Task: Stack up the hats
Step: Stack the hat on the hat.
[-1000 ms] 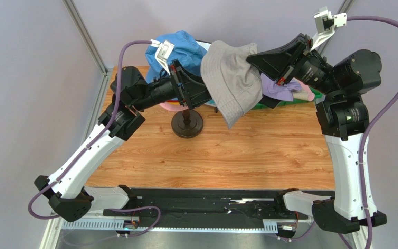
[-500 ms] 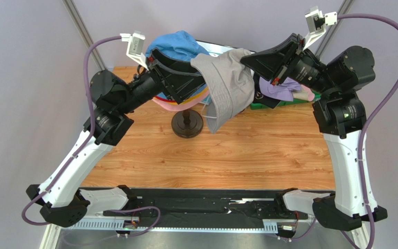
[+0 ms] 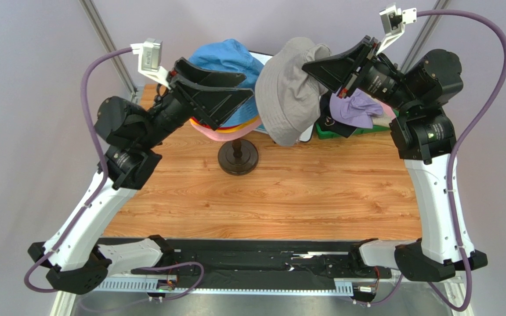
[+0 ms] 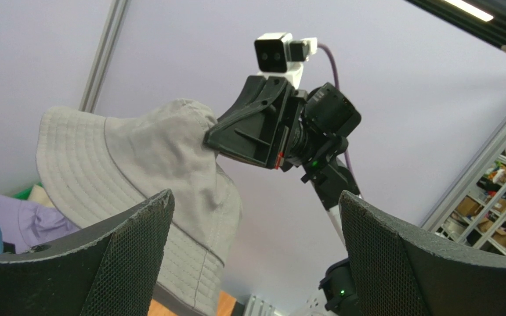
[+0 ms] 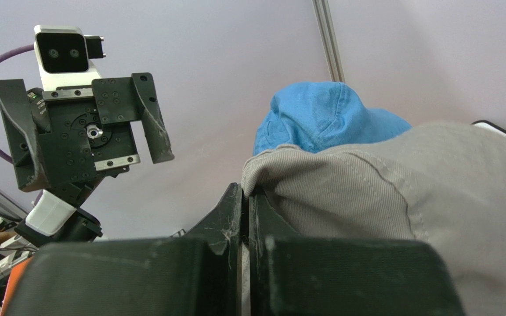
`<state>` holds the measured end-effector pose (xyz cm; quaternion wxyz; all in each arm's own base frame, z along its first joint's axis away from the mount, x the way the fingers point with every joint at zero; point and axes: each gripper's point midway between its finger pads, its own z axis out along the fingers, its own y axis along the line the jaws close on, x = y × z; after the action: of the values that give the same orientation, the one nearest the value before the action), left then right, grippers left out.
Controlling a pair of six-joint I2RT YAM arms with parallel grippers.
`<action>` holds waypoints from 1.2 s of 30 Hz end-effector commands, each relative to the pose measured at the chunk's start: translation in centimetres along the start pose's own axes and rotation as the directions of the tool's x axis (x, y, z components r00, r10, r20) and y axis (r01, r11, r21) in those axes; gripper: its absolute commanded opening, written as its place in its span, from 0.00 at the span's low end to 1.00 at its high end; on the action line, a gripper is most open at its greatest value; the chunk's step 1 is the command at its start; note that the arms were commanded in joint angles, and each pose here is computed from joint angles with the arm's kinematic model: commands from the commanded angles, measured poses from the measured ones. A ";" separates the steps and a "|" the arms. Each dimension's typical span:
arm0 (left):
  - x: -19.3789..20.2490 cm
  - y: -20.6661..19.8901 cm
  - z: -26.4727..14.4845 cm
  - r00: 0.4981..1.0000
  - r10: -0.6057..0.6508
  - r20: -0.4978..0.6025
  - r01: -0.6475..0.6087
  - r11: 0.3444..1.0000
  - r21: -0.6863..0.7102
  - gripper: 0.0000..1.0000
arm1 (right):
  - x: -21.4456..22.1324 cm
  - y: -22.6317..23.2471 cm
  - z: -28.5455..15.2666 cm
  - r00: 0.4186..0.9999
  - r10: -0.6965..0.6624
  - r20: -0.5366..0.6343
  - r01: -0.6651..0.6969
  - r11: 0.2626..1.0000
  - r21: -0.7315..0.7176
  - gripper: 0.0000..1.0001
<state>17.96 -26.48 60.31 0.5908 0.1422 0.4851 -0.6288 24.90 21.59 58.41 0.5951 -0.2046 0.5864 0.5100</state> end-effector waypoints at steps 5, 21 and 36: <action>2.9 3.8 0.0 0.994 -0.039 -0.102 0.024 0.989 -0.142 0.99 | -3.8 2.4 -0.4 0.993 -0.078 0.093 0.080 0.997 -0.014 0.00; 2.6 3.6 2.6 0.988 -0.122 -0.091 0.117 0.992 -0.056 0.97 | -3.9 2.5 1.8 0.995 -0.058 0.077 0.064 0.995 -0.071 0.00; -3.3 11.1 0.8 0.999 -0.047 0.000 0.046 0.978 -0.202 0.00 | -3.3 -0.5 6.7 0.995 -0.059 0.078 0.064 0.996 -0.058 0.00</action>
<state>28.59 -26.30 56.38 0.5457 0.0711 0.5683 -0.6118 28.76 25.63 60.79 0.5877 -0.2204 0.5712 0.5290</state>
